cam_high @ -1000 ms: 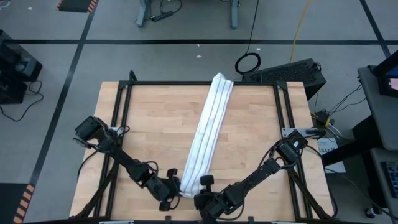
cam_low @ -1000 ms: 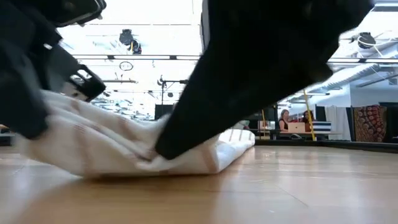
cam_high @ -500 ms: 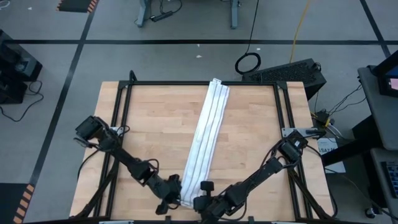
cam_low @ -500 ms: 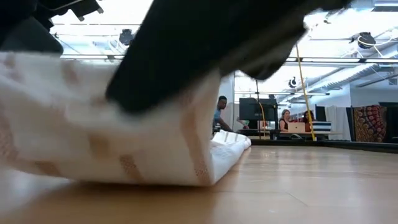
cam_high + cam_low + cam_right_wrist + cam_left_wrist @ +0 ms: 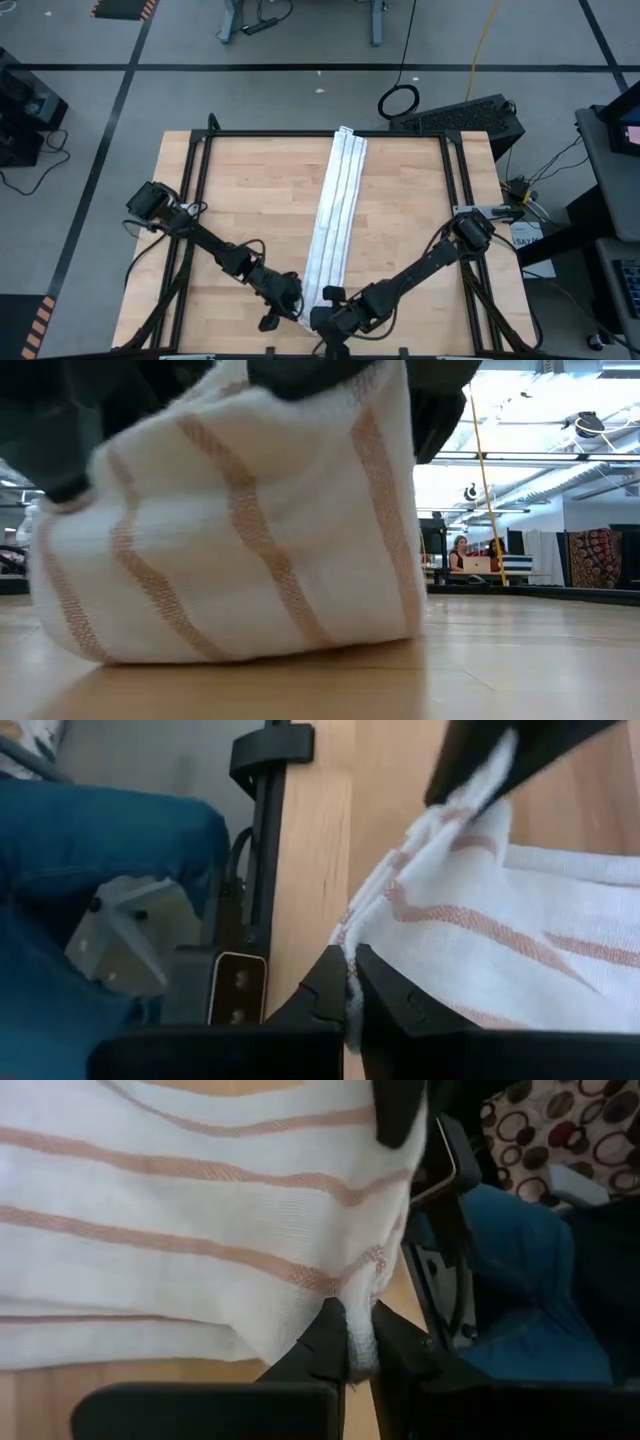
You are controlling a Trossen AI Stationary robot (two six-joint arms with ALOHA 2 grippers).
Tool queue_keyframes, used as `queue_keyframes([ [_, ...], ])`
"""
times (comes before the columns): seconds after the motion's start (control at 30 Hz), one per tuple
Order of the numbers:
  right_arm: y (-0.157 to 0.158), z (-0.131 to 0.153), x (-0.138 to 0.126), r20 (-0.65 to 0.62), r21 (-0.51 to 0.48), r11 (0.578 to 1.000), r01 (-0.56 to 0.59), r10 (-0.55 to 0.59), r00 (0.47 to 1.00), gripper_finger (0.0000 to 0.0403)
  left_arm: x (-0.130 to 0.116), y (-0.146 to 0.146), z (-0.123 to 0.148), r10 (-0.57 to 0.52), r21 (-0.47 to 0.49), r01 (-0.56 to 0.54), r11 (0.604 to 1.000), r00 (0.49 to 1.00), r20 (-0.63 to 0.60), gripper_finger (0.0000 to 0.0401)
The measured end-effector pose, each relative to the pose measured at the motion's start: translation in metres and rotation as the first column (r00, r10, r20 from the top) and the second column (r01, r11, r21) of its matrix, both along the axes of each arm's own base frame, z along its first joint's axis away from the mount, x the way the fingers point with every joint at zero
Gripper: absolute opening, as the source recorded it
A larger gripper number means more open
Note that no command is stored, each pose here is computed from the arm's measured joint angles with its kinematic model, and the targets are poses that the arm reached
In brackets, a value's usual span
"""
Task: Roll towel into tight, uniform cylinder
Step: Roll the white brown kitchen towel
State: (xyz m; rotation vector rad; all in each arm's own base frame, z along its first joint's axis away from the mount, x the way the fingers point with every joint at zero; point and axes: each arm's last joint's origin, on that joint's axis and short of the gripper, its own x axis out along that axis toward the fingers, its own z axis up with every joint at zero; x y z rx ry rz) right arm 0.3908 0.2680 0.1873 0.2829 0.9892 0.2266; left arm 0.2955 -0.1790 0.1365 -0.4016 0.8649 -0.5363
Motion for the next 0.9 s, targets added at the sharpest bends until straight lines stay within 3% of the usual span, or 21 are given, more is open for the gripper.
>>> queue_keyframes([
  [0.13, 0.009, 0.000, -0.005, -0.006, 0.034, 0.997, 0.062, -0.062, 0.998, 0.0000, -0.005, -0.007, -0.001, -0.021, 0.007, 0.021, 1.000, 1.000, -0.007, 0.0027],
  [0.3, 0.018, 0.002, -0.010, -0.058, 0.131, 0.981, 0.144, -0.138, 0.989, 0.0000, -0.006, -0.018, 0.005, -0.033, -0.029, 0.035, 0.999, 0.997, 0.068, 0.0027],
  [0.43, 0.022, 0.006, -0.007, -0.044, 0.210, 0.973, 0.098, -0.091, 0.995, 0.0000, -0.012, -0.027, 0.006, -0.020, -0.053, 0.023, 0.998, 0.998, 0.056, 0.0027],
  [0.67, 0.017, 0.008, -0.002, -0.083, 0.290, 0.957, 0.016, 0.008, 0.997, 0.0000, -0.019, -0.038, 0.007, -0.044, -0.016, 0.046, 0.999, 0.994, 0.096, 0.0027],
  [0.9, -0.005, -0.001, 0.001, -0.178, 0.216, 0.976, -0.022, 0.061, 0.982, 0.0000, 0.001, -0.007, 0.000, 0.013, 0.003, -0.013, 1.000, 0.997, 0.075, 0.0027],
])
